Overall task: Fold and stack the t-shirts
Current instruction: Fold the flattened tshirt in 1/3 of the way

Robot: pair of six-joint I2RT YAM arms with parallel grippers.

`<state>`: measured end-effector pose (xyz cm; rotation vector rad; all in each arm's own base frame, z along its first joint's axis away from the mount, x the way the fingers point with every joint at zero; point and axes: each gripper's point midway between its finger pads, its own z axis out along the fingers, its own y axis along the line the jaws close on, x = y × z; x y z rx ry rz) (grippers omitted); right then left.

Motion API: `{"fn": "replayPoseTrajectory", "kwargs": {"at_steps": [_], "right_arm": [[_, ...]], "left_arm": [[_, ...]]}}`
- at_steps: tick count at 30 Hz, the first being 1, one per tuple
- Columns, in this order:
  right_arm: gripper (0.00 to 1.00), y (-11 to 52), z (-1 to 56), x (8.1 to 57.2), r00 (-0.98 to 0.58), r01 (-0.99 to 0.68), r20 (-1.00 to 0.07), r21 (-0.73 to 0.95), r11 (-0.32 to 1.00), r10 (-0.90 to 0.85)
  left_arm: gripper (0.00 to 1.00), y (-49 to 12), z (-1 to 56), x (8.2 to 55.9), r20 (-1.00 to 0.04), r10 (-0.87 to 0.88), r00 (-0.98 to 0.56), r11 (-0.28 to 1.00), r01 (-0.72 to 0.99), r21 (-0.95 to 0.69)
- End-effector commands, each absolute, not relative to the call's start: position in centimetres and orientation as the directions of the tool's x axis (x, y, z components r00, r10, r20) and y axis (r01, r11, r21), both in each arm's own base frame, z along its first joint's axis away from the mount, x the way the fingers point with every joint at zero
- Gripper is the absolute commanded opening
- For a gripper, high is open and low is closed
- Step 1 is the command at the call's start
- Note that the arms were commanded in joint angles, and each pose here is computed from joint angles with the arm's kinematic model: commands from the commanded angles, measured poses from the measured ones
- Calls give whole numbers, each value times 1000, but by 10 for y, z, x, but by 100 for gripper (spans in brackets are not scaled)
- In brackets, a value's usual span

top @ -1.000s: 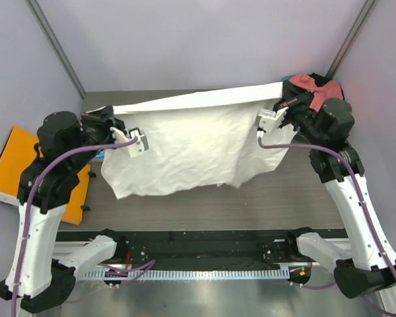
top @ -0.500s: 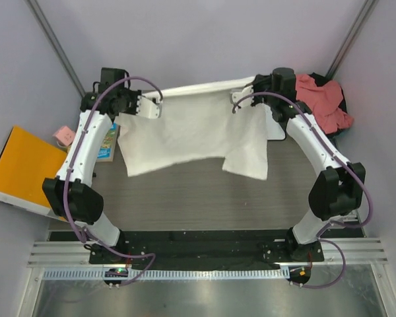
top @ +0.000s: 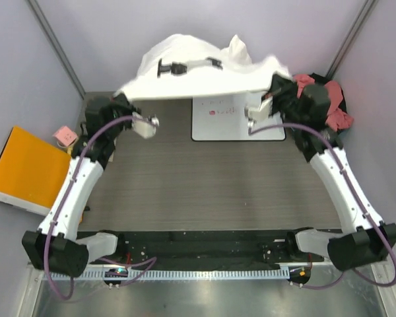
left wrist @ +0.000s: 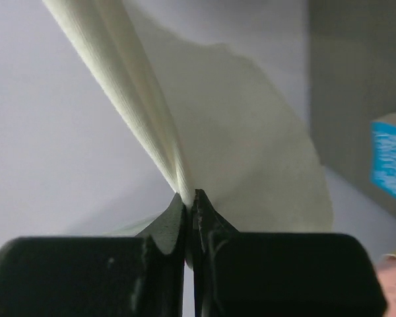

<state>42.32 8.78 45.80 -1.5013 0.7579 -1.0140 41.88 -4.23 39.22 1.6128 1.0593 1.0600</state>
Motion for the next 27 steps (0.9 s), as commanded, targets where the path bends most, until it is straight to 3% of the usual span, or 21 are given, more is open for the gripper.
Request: {"fn": "replayPoseTrajectory", "kwargs": {"at_steps": [1, 2, 4, 6, 9, 10, 11, 13, 16, 19, 23, 27], "right_arm": [[1, 33, 259, 389, 325, -418, 115, -873, -252, -939], [1, 33, 196, 363, 352, -541, 79, -796, -271, -933], [1, 30, 133, 318, 383, -668, 38, -679, -305, -923], [1, 28, 102, 290, 401, -728, 17, -601, -330, -916], [6, 23, 61, 249, 426, -801, -12, -469, -371, -905], [16, 21, 51, 240, 427, -820, -22, -431, -377, -904], [25, 18, 48, 236, 418, -831, -19, -413, -373, -908], [49, 15, 47, 234, 406, -847, -14, -382, -370, -914], [62, 12, 56, 238, 370, -871, -15, -353, -341, -929], [69, 14, 72, 241, 363, -881, -31, -337, -332, -931], [71, 14, 90, 240, 375, -883, -32, -316, -347, -926], [72, 16, 108, 239, 385, -880, -41, -316, -354, -922]], "left_arm": [[0, -2, 235, 373, 204, 954, 221, -291, 502, 814], [0, -3, 179, 351, 197, 941, 273, -325, 585, 743], [0, -9, 115, 312, 160, 922, 353, -365, 653, 664], [2, -9, 75, 282, 167, 885, 435, -447, 691, 569], [24, -12, 33, 247, 134, 847, 515, -509, 712, 483], [29, -13, 24, 237, 109, 838, 534, -521, 725, 451], [45, -14, 23, 235, 100, 835, 541, -523, 726, 446], [59, -14, 25, 231, 84, 835, 544, -526, 743, 414], [64, -11, 40, 226, 56, 849, 526, -510, 784, 354], [69, -14, 67, 226, 17, 855, 519, -495, 805, 329], [75, -23, 95, 188, -115, 827, 550, -521, 828, 209], [75, -27, 126, 180, -160, 819, 551, -527, 833, 171]]}}
